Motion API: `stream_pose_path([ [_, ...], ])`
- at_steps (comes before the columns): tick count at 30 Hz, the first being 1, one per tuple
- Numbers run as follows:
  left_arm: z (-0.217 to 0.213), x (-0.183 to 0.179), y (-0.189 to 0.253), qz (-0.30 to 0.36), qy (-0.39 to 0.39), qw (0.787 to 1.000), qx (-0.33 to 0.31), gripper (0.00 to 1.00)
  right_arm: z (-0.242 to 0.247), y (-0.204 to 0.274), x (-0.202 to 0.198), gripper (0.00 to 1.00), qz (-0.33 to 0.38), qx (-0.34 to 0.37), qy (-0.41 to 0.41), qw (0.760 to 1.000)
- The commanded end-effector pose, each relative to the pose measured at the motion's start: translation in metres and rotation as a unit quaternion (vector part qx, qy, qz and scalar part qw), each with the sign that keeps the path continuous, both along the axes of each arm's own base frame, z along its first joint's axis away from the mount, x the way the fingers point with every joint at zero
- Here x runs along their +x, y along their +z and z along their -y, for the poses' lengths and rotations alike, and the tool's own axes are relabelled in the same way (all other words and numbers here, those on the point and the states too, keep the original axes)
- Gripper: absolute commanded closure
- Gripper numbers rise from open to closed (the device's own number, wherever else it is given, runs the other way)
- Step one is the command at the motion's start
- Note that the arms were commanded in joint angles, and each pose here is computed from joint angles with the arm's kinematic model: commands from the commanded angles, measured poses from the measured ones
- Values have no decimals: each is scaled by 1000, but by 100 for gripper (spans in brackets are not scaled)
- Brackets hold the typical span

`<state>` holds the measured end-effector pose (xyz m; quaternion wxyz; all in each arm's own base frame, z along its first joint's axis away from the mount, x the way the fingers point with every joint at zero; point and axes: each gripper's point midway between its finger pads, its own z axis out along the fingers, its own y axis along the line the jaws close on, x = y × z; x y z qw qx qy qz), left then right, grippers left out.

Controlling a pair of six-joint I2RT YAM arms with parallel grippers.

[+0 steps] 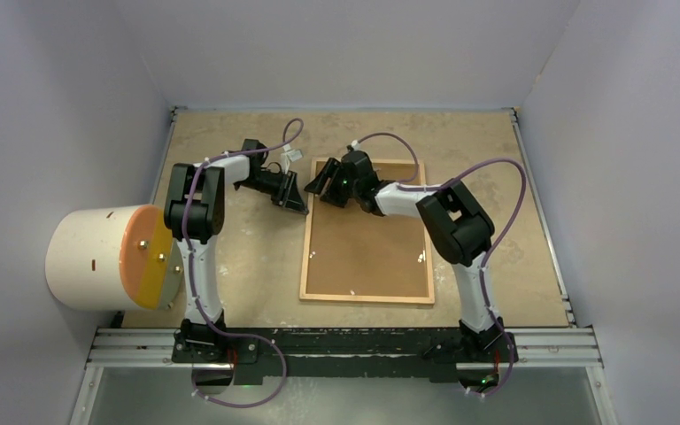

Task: Put the photo into the frame
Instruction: Install the photo frame at the center of the board.

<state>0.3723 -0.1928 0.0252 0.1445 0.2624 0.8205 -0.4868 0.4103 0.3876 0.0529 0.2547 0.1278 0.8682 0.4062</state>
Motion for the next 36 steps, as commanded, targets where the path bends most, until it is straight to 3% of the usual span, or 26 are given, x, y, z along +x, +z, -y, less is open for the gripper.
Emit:
stream_pose_path([
  [1, -8, -17, -24, -11, -14, 999, 47, 74, 2, -19, 12, 37, 5, -30, -21, 999],
  [14, -8, -18, -23, -10, -15, 999, 45, 74, -1, -29, 14, 38, -12, -18, -32, 999],
  [25, -7, -23, -28, -16, -18, 999, 46, 74, -12, -34, 4, 39, -57, 22, -106, 993],
  [36, -7, -27, -29, -17, -23, 999, 43, 74, -11, -17, 16, 38, -26, 28, -168, 985],
])
